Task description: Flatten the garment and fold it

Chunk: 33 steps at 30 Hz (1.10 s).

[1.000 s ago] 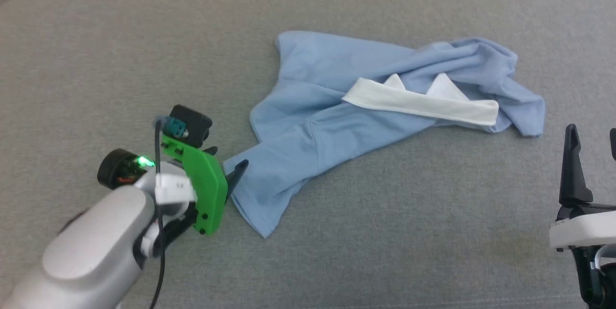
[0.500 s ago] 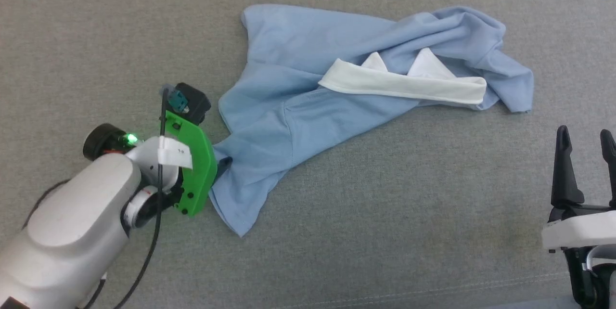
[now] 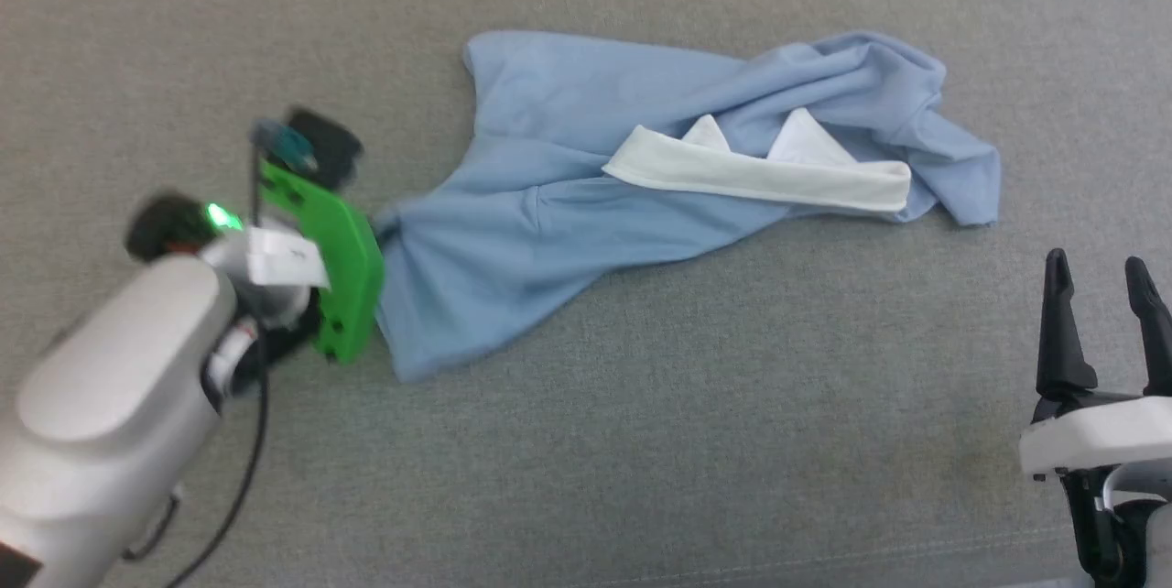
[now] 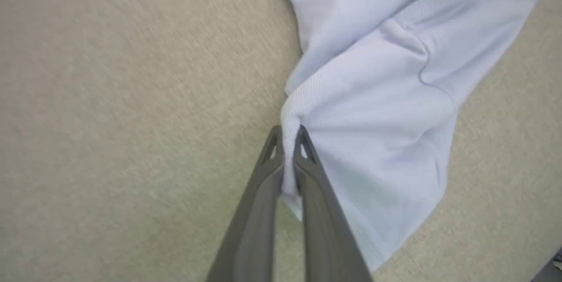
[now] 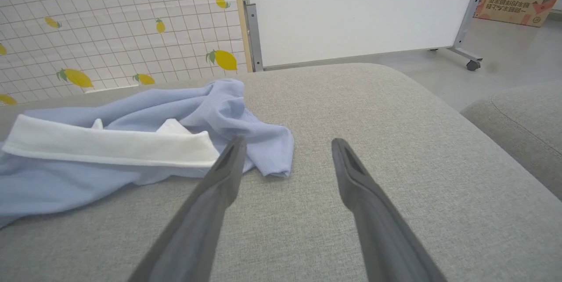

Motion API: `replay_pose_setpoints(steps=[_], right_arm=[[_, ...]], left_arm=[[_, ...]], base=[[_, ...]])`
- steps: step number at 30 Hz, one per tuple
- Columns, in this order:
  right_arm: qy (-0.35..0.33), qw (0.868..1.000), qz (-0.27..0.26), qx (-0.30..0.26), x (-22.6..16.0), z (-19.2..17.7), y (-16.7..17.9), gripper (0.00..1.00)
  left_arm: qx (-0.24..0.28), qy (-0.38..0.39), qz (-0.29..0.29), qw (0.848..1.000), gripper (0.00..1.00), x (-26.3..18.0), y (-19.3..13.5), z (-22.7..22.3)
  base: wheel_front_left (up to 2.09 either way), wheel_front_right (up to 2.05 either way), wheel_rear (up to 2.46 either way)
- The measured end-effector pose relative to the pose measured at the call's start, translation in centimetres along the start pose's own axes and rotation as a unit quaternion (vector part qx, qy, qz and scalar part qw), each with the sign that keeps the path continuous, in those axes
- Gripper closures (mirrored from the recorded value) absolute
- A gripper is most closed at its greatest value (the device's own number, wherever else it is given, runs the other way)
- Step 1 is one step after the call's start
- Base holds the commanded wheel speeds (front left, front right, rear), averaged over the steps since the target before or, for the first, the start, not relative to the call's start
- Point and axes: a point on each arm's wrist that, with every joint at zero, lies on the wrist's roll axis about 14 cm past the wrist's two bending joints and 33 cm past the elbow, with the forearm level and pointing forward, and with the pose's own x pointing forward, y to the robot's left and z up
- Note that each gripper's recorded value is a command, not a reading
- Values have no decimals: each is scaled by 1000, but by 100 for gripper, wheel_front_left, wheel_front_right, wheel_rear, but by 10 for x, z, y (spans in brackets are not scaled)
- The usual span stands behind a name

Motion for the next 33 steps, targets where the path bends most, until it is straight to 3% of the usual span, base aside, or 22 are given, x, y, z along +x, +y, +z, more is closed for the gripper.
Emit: replay_pose_setpoints(steps=[3,6,9,12,14,19,22,26,32,33], right_arm=[[-8,1000,7,5,0,7,4,0],[-14,1000,12,10,-1,12,8,0],[-13,1000,23,13,1,13,15,0],[-12,999,33,17,3,14,23,0],[-11,999,40,19,4,15,27,0],[-2,999,49,22,5,11,34,0],[-1,998,54,23,6,11,38,0],[5,998,56,25,6,9,39,0],[22,998,55,27,4,5,38,0],[27,998,55,26,3,4,38,0]], left_arm=[[36,-110,50,992,100,-23,21,57],[75,-219,90,969,100,-59,33,112],[108,-281,114,947,100,-88,36,136],[139,-305,120,935,100,-105,30,135],[143,-297,110,938,100,-106,21,117],[117,-185,51,974,100,-81,-18,9],[99,-127,20,987,100,-75,-41,-44],[92,-69,-14,993,100,-71,-63,-91],[100,-10,-24,995,100,-70,-71,-129],[103,-5,-20,994,66,-71,-69,-133]], base=[[0,0,0],[0,0,0],[0,0,0],[0,0,0],[0,0,0],[0,0,0],[0,0,0],[0,0,0],[0,0,0],[0,0,0]])
